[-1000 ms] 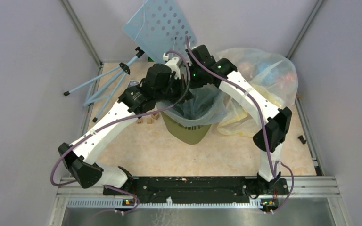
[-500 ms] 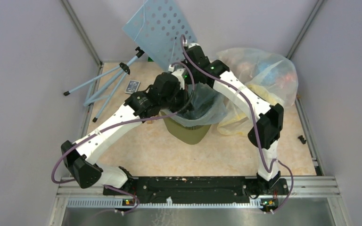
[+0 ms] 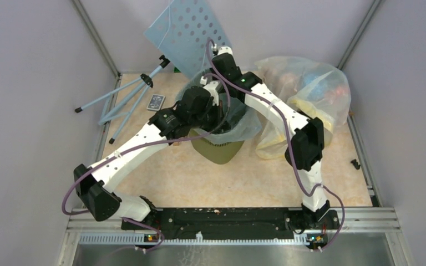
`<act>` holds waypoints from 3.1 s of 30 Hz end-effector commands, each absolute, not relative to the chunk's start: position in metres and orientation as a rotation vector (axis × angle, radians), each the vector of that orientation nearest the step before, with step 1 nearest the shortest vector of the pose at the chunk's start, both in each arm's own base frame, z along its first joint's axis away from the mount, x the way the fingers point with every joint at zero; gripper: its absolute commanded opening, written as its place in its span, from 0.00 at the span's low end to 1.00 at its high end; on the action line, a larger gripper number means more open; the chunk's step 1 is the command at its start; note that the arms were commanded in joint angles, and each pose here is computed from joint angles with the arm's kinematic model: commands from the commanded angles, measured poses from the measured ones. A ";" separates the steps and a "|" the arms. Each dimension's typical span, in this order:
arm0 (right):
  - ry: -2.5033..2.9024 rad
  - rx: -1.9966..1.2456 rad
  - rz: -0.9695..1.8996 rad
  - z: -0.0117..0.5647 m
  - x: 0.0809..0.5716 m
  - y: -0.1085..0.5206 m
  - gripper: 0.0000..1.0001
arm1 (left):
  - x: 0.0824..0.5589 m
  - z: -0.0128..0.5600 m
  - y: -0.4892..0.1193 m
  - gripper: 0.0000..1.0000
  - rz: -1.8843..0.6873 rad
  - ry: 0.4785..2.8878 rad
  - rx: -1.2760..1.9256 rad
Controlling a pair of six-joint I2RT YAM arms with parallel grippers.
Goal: Put the trash bags into the trash bin
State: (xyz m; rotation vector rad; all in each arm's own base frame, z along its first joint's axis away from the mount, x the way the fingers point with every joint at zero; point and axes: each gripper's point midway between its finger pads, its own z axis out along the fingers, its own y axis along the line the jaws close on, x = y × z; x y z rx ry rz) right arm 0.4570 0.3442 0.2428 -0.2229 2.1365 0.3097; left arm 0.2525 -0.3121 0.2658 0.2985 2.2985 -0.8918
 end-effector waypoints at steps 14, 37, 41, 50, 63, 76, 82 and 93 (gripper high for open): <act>1.920 -0.187 0.340 0.301 0.522 0.350 0.00 | 0.346 0.370 -0.246 0.20 -0.726 2.037 0.133; 1.574 -0.351 0.622 0.425 0.299 0.247 0.32 | 0.251 0.371 -0.123 0.56 -0.506 1.838 -0.007; 1.539 -0.214 0.460 0.395 0.281 0.185 0.72 | 0.243 0.337 -0.115 0.63 -0.514 1.846 -0.073; 1.507 -0.094 0.447 0.290 0.240 0.132 0.82 | 0.241 0.253 -0.122 0.99 -0.640 1.754 -0.157; 1.595 0.114 0.211 0.169 0.266 0.072 0.86 | 0.273 0.183 -0.088 0.99 -0.291 1.657 -0.071; 1.519 0.192 -0.069 0.132 0.294 -0.013 0.87 | 0.301 0.142 -0.043 0.99 0.094 1.684 -0.132; 1.484 0.224 -0.099 0.133 0.302 -0.019 0.88 | 0.305 0.120 -0.031 0.99 0.130 1.669 -0.112; 1.476 0.162 -0.128 0.121 0.344 -0.021 0.83 | 0.333 0.111 -0.038 0.99 0.100 1.664 0.076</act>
